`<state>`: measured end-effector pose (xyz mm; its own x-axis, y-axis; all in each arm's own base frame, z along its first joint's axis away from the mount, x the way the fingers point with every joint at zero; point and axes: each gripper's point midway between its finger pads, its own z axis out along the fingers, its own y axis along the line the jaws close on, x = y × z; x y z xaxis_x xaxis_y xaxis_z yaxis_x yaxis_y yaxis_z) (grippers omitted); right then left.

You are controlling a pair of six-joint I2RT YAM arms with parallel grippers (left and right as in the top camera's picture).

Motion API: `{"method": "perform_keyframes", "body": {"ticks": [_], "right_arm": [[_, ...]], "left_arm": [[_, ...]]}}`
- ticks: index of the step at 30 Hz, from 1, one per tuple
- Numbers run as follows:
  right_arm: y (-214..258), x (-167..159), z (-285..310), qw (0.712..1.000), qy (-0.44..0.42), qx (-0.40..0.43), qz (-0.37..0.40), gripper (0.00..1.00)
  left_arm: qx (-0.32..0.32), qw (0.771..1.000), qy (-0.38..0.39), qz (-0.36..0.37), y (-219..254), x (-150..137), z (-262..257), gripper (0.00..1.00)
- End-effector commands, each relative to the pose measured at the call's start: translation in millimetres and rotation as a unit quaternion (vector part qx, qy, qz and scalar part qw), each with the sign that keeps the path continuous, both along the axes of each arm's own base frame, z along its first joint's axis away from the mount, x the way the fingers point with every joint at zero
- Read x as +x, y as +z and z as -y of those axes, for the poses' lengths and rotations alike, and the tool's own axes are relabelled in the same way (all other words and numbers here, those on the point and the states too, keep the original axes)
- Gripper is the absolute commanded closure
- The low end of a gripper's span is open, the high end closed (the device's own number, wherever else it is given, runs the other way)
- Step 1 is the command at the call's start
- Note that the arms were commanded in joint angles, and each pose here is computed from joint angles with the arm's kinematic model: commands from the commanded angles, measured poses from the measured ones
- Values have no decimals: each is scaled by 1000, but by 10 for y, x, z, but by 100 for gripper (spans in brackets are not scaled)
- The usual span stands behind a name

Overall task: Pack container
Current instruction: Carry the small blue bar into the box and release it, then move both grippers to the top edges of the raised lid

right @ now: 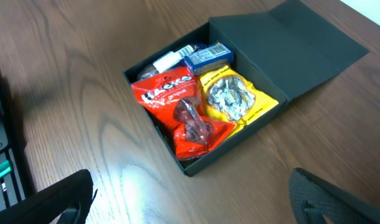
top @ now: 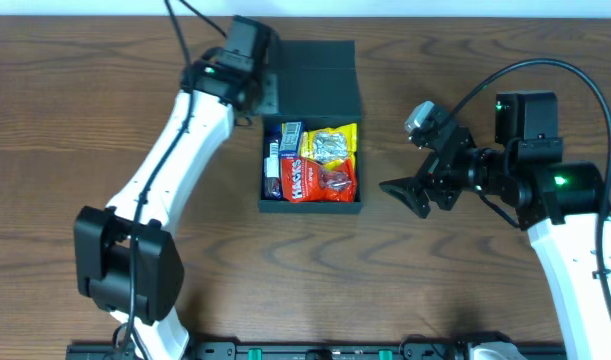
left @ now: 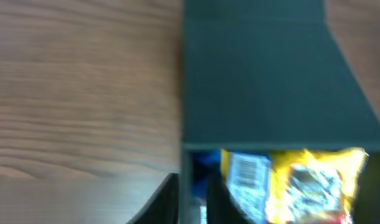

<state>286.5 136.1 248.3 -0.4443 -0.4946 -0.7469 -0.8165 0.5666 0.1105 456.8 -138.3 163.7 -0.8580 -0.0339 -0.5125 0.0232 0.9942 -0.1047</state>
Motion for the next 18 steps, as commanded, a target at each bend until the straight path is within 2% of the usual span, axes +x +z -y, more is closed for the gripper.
{"method": "perform_keyframes", "body": {"ticks": [1,4,6,10,16,17,18], "right_arm": [[57,-24,-1,1000,0,9,4,1],[56,-29,-4,1000,-2,11,1,1],[64,-54,-37,999,-23,32,-31,1],[202,-69,-186,995,-15,85,-43,1],[202,106,-284,992,-41,107,-60,1],[135,208,-279,992,-55,98,-60,10],[73,303,-264,992,-68,89,-59,30]], "left_arm": [[16,999,5,39,231,138,-229,94],[12,998,32,53,273,254,-470,94],[-3,997,39,67,315,357,-620,94],[-94,991,12,98,368,619,-835,94],[-175,979,-2,101,226,813,-840,94],[-188,978,-3,90,135,825,-787,94],[-199,977,-4,78,55,823,-736,94]]}}
